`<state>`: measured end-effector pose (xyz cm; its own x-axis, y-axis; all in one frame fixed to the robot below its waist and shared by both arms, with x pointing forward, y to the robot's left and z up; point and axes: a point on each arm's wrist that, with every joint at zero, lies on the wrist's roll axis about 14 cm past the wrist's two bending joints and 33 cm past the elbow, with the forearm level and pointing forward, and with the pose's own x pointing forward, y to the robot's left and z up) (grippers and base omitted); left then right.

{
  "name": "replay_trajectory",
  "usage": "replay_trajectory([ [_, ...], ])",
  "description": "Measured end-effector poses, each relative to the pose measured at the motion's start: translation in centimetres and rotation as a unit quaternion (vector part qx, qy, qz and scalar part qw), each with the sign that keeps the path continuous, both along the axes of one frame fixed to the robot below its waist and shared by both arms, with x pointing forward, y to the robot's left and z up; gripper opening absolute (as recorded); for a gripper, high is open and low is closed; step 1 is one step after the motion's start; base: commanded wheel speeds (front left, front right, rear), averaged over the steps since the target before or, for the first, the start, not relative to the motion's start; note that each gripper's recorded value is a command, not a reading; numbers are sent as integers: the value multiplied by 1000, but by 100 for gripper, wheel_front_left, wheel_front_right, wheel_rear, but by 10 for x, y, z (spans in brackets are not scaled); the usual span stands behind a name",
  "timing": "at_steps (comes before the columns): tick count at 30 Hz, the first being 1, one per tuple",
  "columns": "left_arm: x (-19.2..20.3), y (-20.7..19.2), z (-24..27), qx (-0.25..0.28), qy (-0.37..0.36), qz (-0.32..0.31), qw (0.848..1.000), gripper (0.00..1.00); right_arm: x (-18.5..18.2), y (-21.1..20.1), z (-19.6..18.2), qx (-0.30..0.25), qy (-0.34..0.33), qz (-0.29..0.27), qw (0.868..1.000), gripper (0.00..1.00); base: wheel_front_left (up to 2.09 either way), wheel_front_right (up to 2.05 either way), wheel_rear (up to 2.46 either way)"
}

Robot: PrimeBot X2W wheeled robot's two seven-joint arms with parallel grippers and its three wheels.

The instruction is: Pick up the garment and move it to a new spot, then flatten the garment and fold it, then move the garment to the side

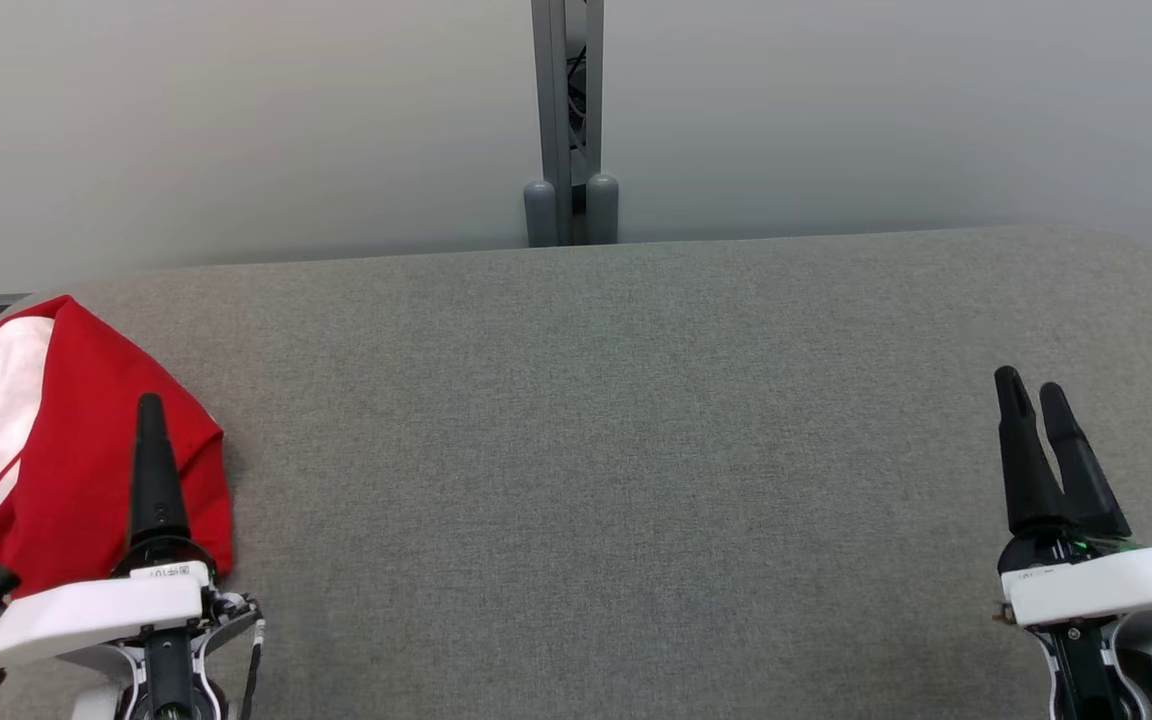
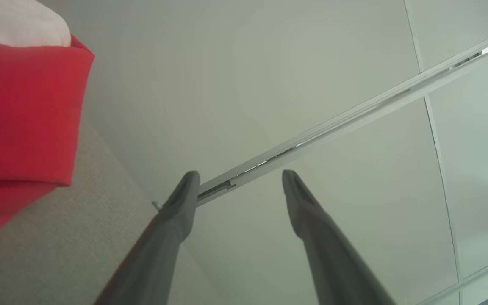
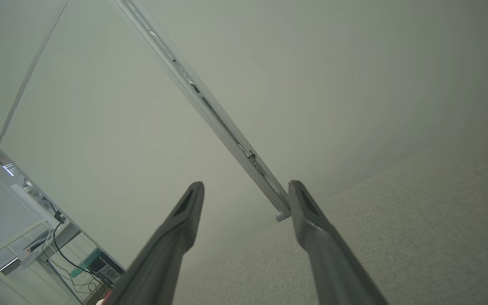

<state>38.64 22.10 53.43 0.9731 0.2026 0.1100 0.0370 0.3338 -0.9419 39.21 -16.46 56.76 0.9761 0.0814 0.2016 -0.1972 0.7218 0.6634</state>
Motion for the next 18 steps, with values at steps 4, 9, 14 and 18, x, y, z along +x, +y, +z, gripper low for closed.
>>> replay_trajectory([
  [4, -5, 15, 7, 46, -4, 25, 999, 100, 2, 10, 12, -31, -24, 7, 999, 100, 0, 0, 0],
  [9, -6, 20, 25, 110, -10, 45, 993, 100, 4, 26, 24, -79, -51, 19, 995, 100, 0, 0, 0],
  [14, -8, -5, 42, 203, -20, 28, 979, 100, 5, 39, 31, -132, -72, 25, 988, 100, 0, 0, 0],
  [18, -10, -29, 41, 271, -14, 7, 963, 100, 4, 41, 28, -160, -74, 23, 984, 100, 0, 0, 0],
])
